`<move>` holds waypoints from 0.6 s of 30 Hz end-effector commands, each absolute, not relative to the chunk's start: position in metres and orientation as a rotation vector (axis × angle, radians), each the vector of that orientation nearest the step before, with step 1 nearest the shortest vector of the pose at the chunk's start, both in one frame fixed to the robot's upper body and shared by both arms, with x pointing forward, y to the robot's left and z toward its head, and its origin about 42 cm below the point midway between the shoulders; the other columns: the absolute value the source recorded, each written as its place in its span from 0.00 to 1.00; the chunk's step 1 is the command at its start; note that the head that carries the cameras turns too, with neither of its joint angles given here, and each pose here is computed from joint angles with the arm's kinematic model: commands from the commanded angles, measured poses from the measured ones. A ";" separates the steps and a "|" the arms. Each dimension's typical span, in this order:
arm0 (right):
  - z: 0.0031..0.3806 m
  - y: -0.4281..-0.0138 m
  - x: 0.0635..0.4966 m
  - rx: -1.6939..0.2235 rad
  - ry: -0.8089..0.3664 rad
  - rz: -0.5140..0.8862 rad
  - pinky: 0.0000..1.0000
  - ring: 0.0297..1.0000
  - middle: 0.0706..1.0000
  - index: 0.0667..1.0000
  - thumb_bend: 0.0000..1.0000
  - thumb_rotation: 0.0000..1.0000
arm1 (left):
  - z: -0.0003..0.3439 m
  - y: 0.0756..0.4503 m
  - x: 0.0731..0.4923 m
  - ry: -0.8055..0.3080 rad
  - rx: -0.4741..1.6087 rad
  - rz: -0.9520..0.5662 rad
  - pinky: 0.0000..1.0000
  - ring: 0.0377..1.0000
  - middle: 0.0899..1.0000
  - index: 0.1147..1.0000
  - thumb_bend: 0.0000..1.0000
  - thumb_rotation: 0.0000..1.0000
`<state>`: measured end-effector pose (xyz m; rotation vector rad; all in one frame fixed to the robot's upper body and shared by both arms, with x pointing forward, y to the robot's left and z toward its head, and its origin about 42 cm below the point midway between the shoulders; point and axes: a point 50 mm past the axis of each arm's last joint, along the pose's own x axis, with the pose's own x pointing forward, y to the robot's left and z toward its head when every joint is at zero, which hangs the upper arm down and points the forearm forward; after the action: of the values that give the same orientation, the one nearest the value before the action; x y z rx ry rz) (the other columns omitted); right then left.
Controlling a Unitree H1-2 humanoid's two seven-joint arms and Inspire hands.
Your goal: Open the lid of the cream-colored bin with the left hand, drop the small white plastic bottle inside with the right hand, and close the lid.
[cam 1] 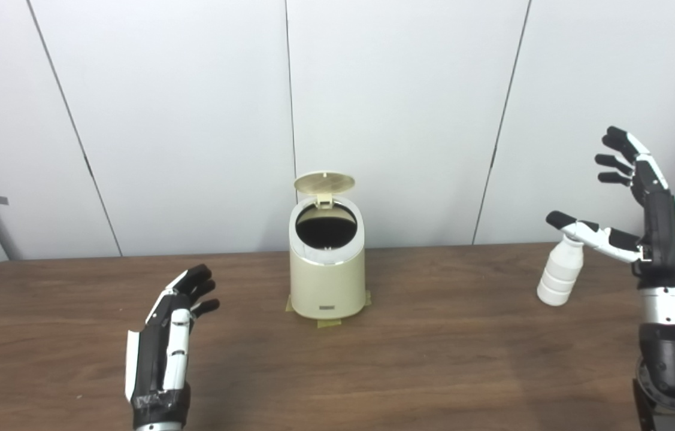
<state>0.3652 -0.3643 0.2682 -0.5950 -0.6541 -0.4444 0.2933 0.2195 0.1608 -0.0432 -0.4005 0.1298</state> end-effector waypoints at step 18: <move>0.236 -0.399 0.387 -0.504 -0.543 -0.493 0.81 0.89 0.89 0.89 0.88 0.34 | 0.172 0.213 0.299 -0.493 -0.028 0.118 0.71 0.79 0.79 0.77 0.32 0.76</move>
<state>0.3827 -0.3937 0.2094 -0.5007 -0.4357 -0.4876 0.2933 0.2172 0.1576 -0.0352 -0.4134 0.1262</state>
